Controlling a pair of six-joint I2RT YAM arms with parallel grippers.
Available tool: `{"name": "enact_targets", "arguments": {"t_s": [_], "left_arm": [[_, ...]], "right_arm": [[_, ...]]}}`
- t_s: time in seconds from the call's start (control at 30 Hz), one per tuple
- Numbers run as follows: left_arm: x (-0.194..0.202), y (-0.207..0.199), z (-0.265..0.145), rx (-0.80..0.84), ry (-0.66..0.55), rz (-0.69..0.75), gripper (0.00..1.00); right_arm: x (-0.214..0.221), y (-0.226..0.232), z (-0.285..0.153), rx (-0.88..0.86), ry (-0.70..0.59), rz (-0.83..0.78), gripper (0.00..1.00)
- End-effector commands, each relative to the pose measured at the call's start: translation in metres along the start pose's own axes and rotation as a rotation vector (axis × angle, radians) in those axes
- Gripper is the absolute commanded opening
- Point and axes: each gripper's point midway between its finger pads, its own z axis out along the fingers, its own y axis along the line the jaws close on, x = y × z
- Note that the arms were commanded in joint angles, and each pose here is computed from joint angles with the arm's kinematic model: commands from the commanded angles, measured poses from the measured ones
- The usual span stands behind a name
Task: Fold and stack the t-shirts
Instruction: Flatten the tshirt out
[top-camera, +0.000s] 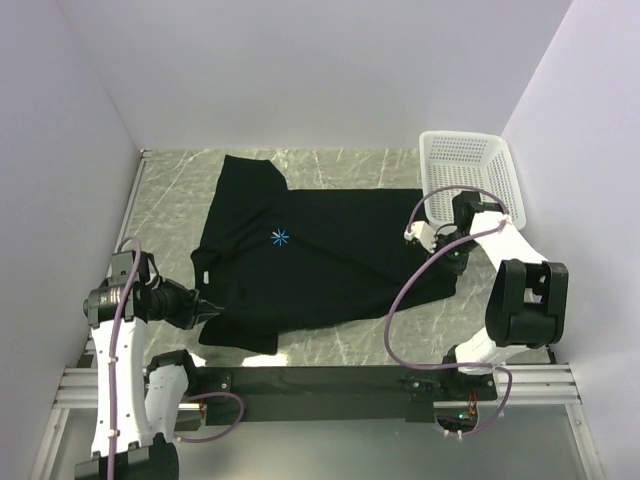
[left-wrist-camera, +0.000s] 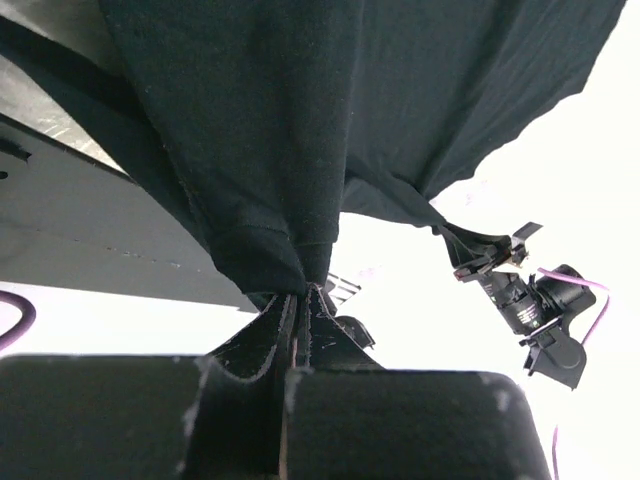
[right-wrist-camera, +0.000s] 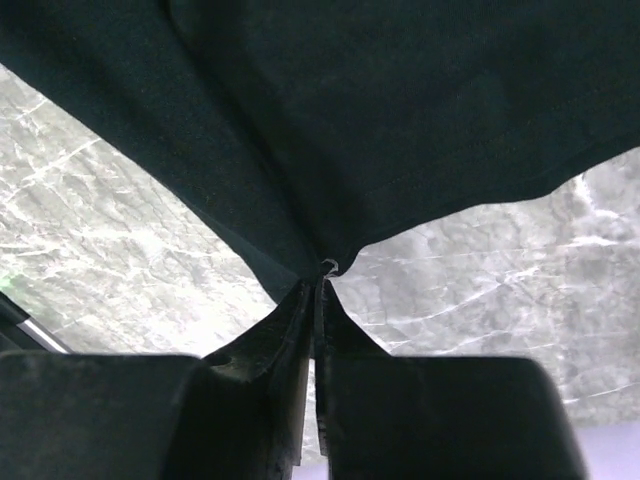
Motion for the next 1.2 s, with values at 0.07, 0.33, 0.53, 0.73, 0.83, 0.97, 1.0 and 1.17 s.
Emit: {"name": "enact_targets", "arguments": {"t_s": [0.07,0.33,0.53,0.73,0.83,0.97,1.0,1.17], "left_arm": [[0.006,-0.002,-0.005,-0.003,0.036,0.026,0.05],[-0.007,-0.054,-0.061,0.135,-0.163,0.286,0.74],[-0.048,-0.090,-0.059,0.242,-0.349,0.441,0.77],[-0.124,-0.124,0.000,0.293,-0.536,0.566,0.78],[-0.166,-0.149,0.027,0.263,-0.565,0.572,0.79],[-0.207,-0.199,0.061,0.264,-0.545,0.661,0.77],[-0.217,-0.201,0.071,0.226,-0.542,0.670,0.77],[-0.273,-0.220,0.138,0.072,-0.457,0.736,0.73]], "right_arm": [[0.002,0.007,-0.008,0.012,-0.002,-0.056,0.15],[0.023,0.040,-0.042,0.006,-0.046,-0.154,0.47],[-0.013,0.027,-0.051,0.047,-0.216,-0.051,0.52],[-0.110,0.004,-0.046,0.019,-0.400,0.095,0.53],[-0.148,-0.001,-0.042,0.005,-0.432,0.189,0.53],[-0.187,-0.035,-0.047,0.025,-0.505,0.391,0.53],[-0.196,-0.048,-0.049,0.030,-0.514,0.407,0.52],[-0.213,-0.070,-0.051,0.030,-0.517,0.462,0.52]]}}
